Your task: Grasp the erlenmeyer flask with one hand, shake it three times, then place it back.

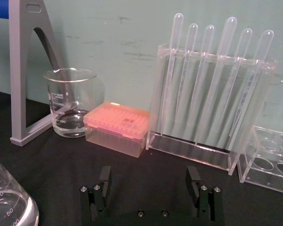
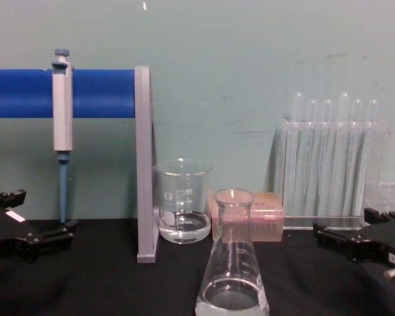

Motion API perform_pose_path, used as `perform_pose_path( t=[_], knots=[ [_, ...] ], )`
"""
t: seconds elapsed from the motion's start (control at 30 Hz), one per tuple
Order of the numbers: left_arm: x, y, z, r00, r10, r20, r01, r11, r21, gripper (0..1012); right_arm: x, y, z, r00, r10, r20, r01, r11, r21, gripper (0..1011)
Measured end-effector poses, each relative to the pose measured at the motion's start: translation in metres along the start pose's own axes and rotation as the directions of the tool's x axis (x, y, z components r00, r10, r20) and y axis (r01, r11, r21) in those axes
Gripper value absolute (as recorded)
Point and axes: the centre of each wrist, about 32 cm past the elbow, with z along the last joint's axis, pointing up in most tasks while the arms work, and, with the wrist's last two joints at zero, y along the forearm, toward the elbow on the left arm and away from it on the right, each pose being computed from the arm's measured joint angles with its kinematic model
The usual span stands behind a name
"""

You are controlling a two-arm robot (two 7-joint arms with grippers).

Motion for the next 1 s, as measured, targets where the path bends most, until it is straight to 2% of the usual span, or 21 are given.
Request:
perform_pose_path(
  t=[1.0],
  knots=[
    [0.0,0.0,0.0,1.0,0.0,0.0,0.0,1.0,0.0,1001,0.0,0.0,0.0,1.0,-0.001,0.0,0.001,1.0,0.0,1002]
  ],
)
